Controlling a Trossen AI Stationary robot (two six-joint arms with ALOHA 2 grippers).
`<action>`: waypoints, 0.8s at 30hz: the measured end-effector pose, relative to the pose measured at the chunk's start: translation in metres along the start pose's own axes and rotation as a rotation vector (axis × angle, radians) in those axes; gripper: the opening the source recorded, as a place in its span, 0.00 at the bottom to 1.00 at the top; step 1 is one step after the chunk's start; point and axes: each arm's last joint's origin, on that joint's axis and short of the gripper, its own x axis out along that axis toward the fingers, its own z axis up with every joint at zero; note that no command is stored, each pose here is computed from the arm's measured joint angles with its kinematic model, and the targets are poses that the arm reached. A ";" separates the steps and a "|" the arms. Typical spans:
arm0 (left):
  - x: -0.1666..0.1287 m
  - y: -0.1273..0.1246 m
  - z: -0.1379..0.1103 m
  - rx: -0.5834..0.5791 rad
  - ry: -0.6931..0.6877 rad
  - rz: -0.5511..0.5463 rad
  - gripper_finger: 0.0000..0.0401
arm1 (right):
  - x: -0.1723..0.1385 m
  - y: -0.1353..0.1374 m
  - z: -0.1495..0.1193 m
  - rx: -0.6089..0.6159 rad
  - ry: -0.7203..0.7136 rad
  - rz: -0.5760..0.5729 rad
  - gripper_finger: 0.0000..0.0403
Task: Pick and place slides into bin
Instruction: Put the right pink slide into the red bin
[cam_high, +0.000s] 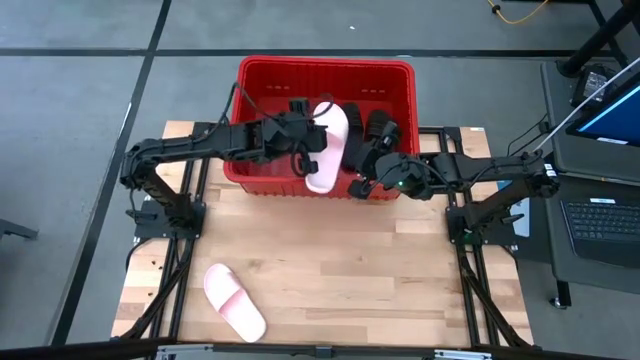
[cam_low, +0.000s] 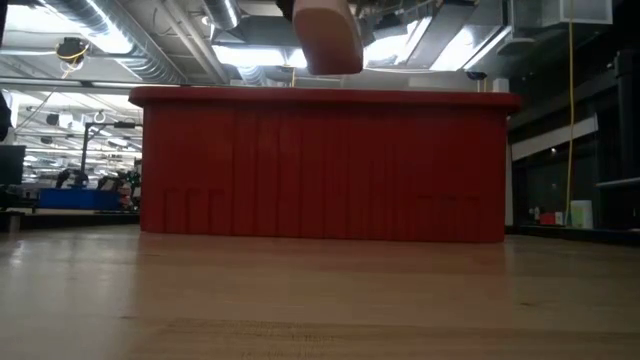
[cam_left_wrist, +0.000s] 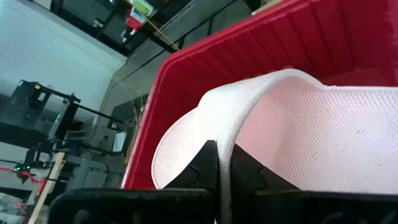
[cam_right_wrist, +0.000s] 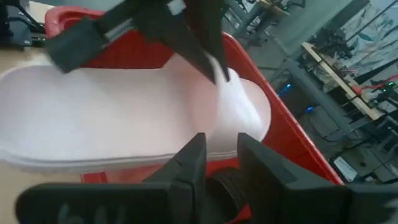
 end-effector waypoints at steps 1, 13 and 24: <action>0.002 0.003 -0.001 -0.007 -0.006 0.002 0.01 | 0.001 -0.001 0.000 -0.005 0.001 -0.003 0.23; 0.024 0.043 -0.024 -0.050 -0.055 0.005 0.01 | -0.015 -0.041 -0.005 0.053 -0.011 0.058 0.02; 0.065 0.069 -0.062 -0.167 0.040 0.044 0.01 | -0.019 -0.069 -0.011 0.095 -0.025 0.170 0.01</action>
